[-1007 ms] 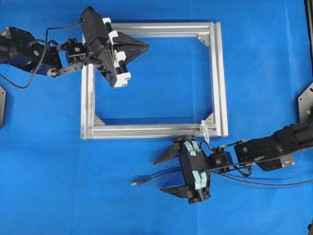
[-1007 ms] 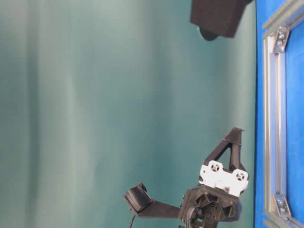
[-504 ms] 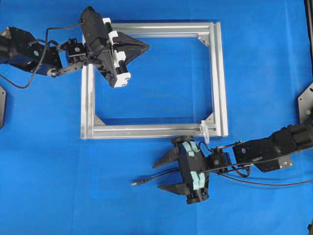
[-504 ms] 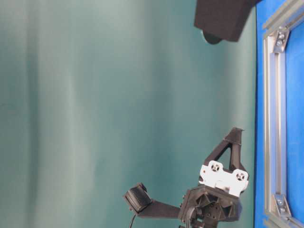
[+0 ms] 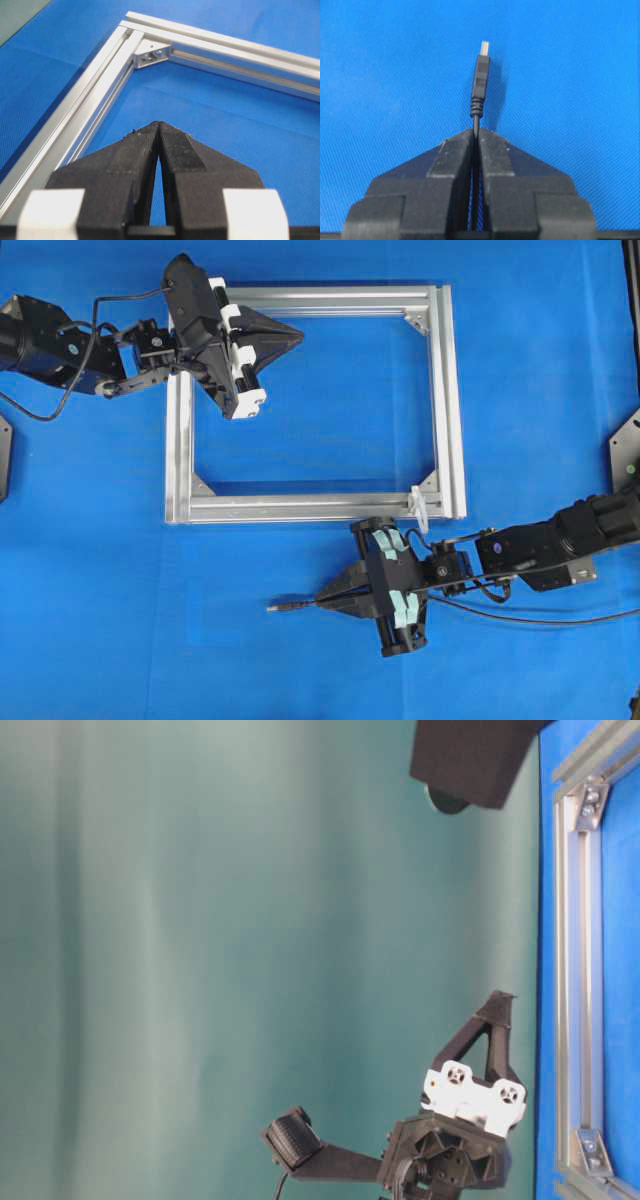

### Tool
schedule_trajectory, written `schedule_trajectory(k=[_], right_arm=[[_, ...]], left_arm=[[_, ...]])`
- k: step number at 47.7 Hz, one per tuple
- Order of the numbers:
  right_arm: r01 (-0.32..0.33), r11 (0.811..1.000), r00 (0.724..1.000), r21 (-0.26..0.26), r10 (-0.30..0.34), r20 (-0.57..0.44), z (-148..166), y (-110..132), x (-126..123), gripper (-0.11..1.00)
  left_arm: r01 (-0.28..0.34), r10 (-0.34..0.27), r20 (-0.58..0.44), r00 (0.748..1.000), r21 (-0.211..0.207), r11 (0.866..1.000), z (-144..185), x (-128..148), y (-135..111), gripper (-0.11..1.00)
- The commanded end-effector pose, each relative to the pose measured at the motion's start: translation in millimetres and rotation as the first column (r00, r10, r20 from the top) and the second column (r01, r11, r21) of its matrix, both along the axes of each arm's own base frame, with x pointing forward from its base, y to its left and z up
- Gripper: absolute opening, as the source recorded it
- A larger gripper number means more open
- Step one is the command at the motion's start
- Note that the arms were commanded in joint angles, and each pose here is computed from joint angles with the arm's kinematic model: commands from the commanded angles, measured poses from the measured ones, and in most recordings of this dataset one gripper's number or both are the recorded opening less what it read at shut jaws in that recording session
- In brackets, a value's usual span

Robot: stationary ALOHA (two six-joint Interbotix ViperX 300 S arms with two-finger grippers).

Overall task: Insert the wire through the string loop located on the right side.
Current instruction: 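Close the right gripper on the cable just behind the USB plug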

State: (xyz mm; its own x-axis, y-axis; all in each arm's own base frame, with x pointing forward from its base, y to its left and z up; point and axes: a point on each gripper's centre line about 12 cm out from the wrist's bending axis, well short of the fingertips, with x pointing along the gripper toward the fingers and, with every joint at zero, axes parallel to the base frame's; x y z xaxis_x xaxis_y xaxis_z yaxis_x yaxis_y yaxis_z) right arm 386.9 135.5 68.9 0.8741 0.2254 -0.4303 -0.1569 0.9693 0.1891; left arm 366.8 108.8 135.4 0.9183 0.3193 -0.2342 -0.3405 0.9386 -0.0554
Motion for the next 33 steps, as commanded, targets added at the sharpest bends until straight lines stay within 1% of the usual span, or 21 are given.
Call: schedule_trajectory(k=[1,7,15,21,26,33], right_arm=[[-0.004,1.000,0.999,0.012,0.003,0.038,15.0,2.3,3.9,-0.04],[-0.008,1.000,0.999,0.015,0.008,0.032,26.4,2.6,2.8,-0.04],[-0.024,1.000,1.000,0.018,0.024,0.021,56.6,4.0,0.7,-0.04],[-0.039,0.999,0.999,0.015,0.039,0.033,78.4,4.3,-0.7,-0.04],[-0.047,0.999,0.998,0.005,0.047,0.031,83.0,4.3,-2.2,-0.04],[-0.046,0.999,0.998,0.007,0.046,0.031,83.6,5.0,-0.4,-0.04]], left_arm=[[0.002,-0.003,0.043,0.999,0.013,1.000,15.5,1.8,-0.2,0.00],[0.005,-0.005,0.046,0.999,0.013,1.000,16.1,2.4,-0.8,0.00],[0.002,-0.003,0.044,0.999,0.013,1.000,15.5,2.2,-0.1,0.00],[0.005,-0.005,0.044,0.999,0.013,1.000,15.5,2.4,-0.8,0.00],[0.002,-0.003,0.045,0.999,0.012,1.000,15.7,1.8,-0.2,0.00],[0.004,-0.004,0.045,0.999,0.012,1.000,15.7,2.0,-0.8,0.00]])
